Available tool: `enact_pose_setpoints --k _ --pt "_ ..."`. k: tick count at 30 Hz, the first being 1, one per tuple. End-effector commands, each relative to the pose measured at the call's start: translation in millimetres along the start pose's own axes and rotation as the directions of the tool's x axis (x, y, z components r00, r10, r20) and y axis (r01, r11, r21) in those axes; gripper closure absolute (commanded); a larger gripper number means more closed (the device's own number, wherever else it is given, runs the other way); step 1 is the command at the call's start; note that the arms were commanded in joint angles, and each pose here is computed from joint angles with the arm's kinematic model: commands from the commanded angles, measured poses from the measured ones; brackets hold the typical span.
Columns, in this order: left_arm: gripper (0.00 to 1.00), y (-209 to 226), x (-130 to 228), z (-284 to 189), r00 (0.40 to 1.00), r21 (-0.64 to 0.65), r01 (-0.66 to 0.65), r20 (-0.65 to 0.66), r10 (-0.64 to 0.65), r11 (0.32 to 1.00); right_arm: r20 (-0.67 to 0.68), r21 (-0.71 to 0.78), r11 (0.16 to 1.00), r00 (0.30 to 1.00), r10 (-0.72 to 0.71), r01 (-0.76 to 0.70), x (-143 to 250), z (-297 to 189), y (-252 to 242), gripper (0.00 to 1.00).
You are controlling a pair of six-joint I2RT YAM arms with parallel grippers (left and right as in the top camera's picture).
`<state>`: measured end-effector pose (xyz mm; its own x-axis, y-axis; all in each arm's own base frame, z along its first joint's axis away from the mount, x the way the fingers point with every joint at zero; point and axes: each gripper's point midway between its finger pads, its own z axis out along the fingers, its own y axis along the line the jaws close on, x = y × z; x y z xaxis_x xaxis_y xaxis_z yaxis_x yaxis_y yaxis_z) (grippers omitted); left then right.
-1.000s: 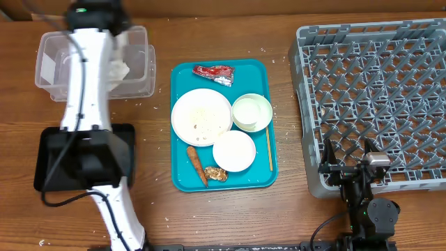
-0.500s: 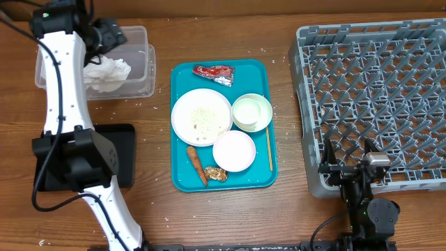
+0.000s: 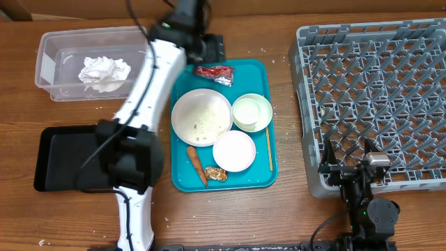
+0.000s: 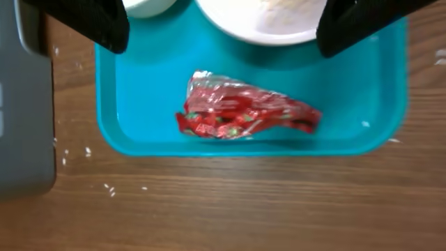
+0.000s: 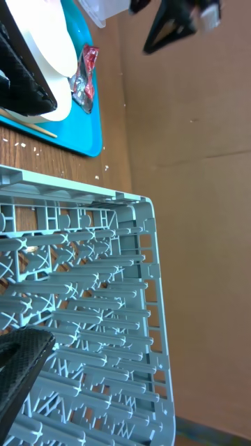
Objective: Sort waste into correct bins and load items into the dishwasher
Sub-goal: 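Reach the left gripper to the red candy wrapper and grasp it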
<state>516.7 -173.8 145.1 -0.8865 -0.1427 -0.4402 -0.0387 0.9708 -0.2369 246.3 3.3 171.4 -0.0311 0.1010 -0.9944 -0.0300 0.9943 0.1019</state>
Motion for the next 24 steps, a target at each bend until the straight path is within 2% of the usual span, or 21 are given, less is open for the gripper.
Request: enact_pose_setpoints --k 1,9,20,24 --pt "0.12 15.6 2.9 18.7 0.975 -0.084 0.216 0.060 -0.212 0.973 0.007 -0.001 1.000 1.000 0.006 -0.006 1.0 0.1 -0.2 0.00" --pt "0.13 40.4 17.6 40.9 0.892 -0.126 0.452 0.093 -0.443 0.883 0.007 -0.001 1.000 1.000 0.006 -0.006 1.0 0.1 -0.2 0.00" --pt "0.13 41.7 18.7 68.1 0.886 -0.091 0.461 0.112 -0.451 0.883 0.007 -0.001 1.000 1.000 0.006 -0.006 1.1 0.1 -0.2 0.00" --pt "0.13 39.0 28.7 90.3 0.889 -0.079 0.457 0.066 -0.453 0.886 0.007 -0.001 1.000 1.000 0.006 -0.006 1.0 0.1 -0.2 0.00"
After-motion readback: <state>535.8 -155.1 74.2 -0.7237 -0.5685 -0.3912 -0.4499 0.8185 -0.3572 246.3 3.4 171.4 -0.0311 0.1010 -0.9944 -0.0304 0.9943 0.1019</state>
